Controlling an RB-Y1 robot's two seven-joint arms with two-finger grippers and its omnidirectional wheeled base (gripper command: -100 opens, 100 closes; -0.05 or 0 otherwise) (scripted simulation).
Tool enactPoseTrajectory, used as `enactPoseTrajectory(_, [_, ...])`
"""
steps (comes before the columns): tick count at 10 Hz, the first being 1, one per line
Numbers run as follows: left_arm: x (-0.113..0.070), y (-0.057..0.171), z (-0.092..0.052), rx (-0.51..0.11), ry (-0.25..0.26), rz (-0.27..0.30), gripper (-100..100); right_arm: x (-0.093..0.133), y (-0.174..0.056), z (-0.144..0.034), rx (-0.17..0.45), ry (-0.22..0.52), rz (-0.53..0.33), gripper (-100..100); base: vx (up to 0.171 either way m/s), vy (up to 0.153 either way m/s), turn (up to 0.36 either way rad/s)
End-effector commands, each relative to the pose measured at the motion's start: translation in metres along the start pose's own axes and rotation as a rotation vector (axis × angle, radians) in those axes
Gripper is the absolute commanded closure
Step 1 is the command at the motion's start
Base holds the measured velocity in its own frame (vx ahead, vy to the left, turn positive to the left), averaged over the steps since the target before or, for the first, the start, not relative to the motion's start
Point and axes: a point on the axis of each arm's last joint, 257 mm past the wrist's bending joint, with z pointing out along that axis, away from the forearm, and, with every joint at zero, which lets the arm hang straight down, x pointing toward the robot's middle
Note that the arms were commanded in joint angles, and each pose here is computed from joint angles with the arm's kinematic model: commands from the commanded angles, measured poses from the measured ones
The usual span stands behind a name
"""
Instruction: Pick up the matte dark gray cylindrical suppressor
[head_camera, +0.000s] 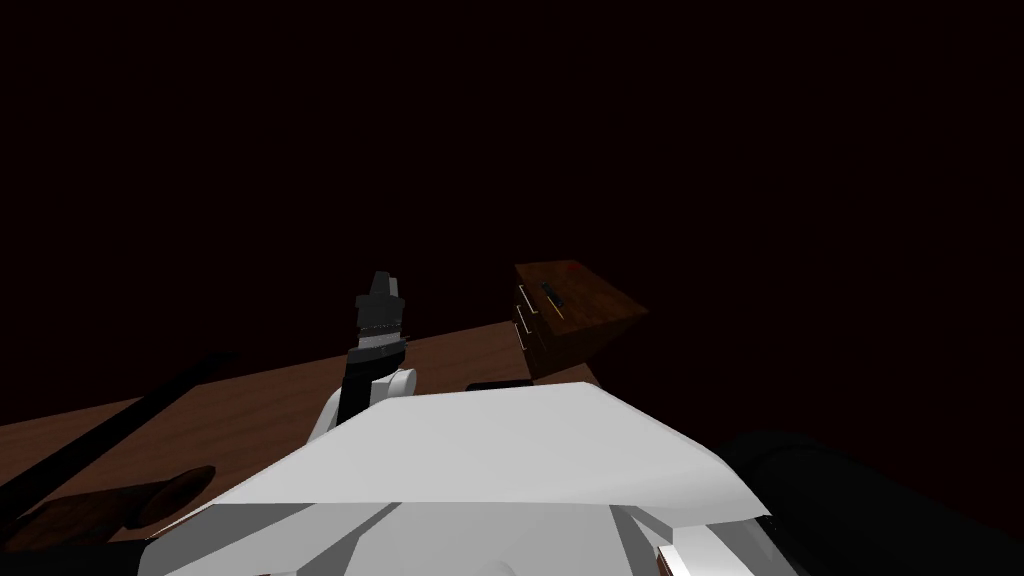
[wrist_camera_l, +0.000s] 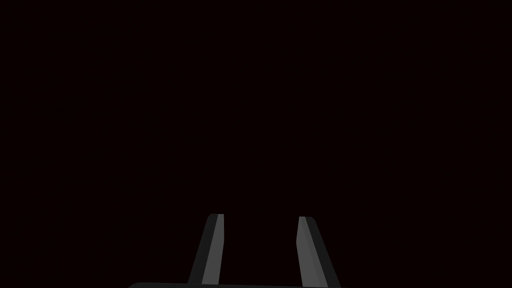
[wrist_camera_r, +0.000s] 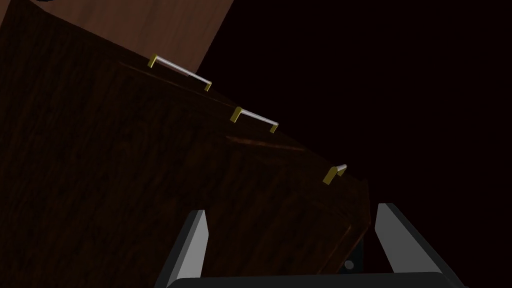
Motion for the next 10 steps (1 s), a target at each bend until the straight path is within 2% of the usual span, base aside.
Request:
enactPoseTrajectory(1, [0.000,0.000,0.000,0.000,0.000,0.000,0,0.000,-0.005,-0.007,0.018,0.024,-0.019,-100,0.030,0.049,-0.002])
enactPoseTrajectory(2, [0.000,0.000,0.000,0.000,0.000,0.000,0,0.015,-0.031,-0.029,0.080,0.077,-0.018,-100,0.042,0.076,0.052])
enactPoseTrajectory(3, [0.000,0.000,0.000,0.000,0.000,0.000,0,0.011,-0.034,-0.033,0.087,0.093,-0.038,-100,0.061,0.091,0.009])
enactPoseTrajectory(4, [0.000,0.000,0.000,0.000,0.000,0.000,0,0.024,-0.056,-0.056,0.142,0.142,-0.036,-100,0.100,0.143,0.052])
enactPoseTrajectory(5, [0.000,0.000,0.000,0.000,0.000,0.000,0,0.020,-0.061,-0.061,0.154,0.160,-0.057,-100,0.089,0.119,0.014])
enactPoseTrajectory(6, [0.000,0.000,0.000,0.000,0.000,0.000,0,0.030,-0.074,-0.083,0.193,0.209,-0.056,-100,0.083,0.143,0.068])
enactPoseTrajectory(8, [0.000,0.000,0.000,0.000,0.000,0.000,0,0.025,-0.085,-0.091,0.220,0.224,-0.076,-100,0.069,0.071,0.010])
enactPoseTrajectory(9, [0.000,0.000,0.000,0.000,0.000,0.000,0,0.031,-0.105,-0.119,0.278,0.274,-0.080,-100,0.088,0.076,0.089])
enactPoseTrajectory(10, [0.000,0.000,0.000,0.000,0.000,0.000,0,0.027,-0.107,-0.122,0.284,0.285,-0.094,-100,0.070,0.078,0.035])
